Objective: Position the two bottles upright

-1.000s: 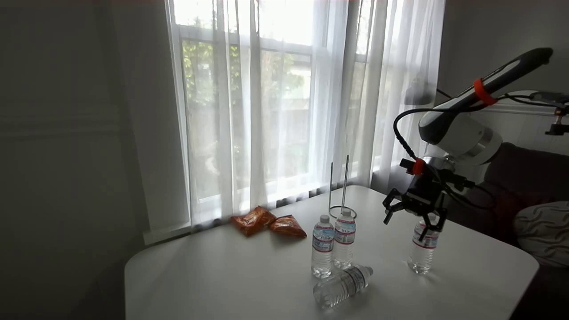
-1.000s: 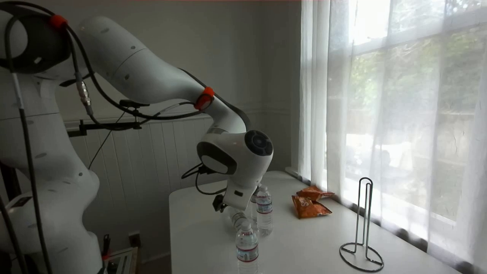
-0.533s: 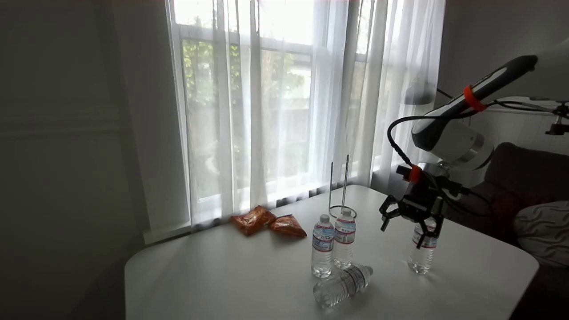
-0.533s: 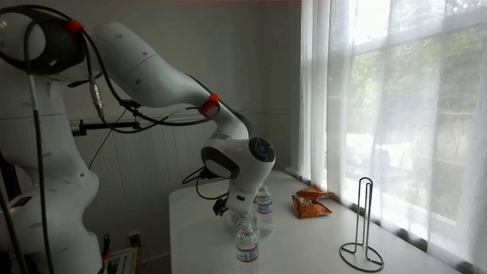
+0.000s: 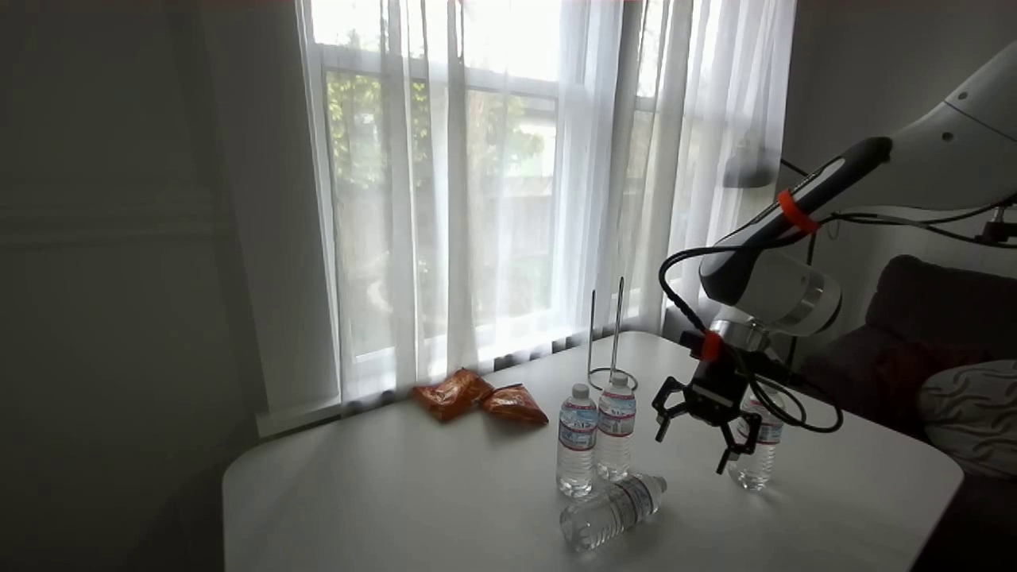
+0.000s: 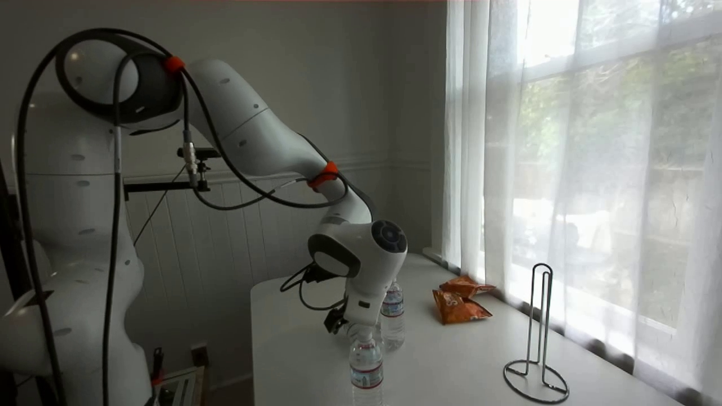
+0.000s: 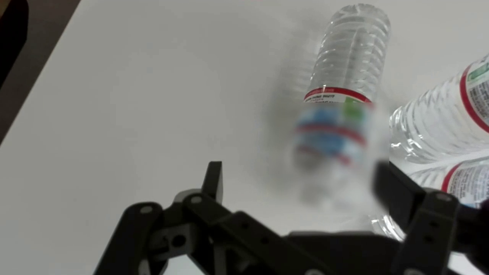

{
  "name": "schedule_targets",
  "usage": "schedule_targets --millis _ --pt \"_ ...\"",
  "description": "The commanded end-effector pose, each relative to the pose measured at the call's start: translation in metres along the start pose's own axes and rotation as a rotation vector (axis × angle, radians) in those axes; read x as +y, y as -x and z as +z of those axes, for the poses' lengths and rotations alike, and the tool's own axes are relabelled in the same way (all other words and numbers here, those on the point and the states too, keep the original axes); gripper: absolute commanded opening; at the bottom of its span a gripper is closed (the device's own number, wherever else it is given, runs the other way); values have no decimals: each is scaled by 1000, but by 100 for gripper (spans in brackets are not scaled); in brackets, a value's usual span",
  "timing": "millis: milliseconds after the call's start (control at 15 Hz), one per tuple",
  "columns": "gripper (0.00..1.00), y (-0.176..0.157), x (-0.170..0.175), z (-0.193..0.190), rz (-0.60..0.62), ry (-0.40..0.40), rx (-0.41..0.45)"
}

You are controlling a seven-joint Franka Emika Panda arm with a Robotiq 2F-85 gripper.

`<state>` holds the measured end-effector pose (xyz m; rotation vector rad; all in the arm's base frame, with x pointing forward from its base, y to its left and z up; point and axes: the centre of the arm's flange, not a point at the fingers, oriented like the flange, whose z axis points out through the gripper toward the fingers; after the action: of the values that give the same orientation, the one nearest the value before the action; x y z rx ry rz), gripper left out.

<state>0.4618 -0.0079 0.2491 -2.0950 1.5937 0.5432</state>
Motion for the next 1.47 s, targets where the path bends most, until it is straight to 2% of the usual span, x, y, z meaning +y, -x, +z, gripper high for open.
schedule_targets --millis 0,400,1067,1133,1200,1267,1400 --pt "100 -5 -15 25 -12 -54 6" --pt "100 -6 -32 54 -39 -65 47" --pt "98 -8 -45 84 -73 -23 81" --pt "74 -8 -45 85 -71 -19 79" --pt "73 -9 -45 86 -70 -16 79" --pt "68 -10 -45 87 -67 -14 82" --pt "53 -12 -45 87 -65 -12 83"
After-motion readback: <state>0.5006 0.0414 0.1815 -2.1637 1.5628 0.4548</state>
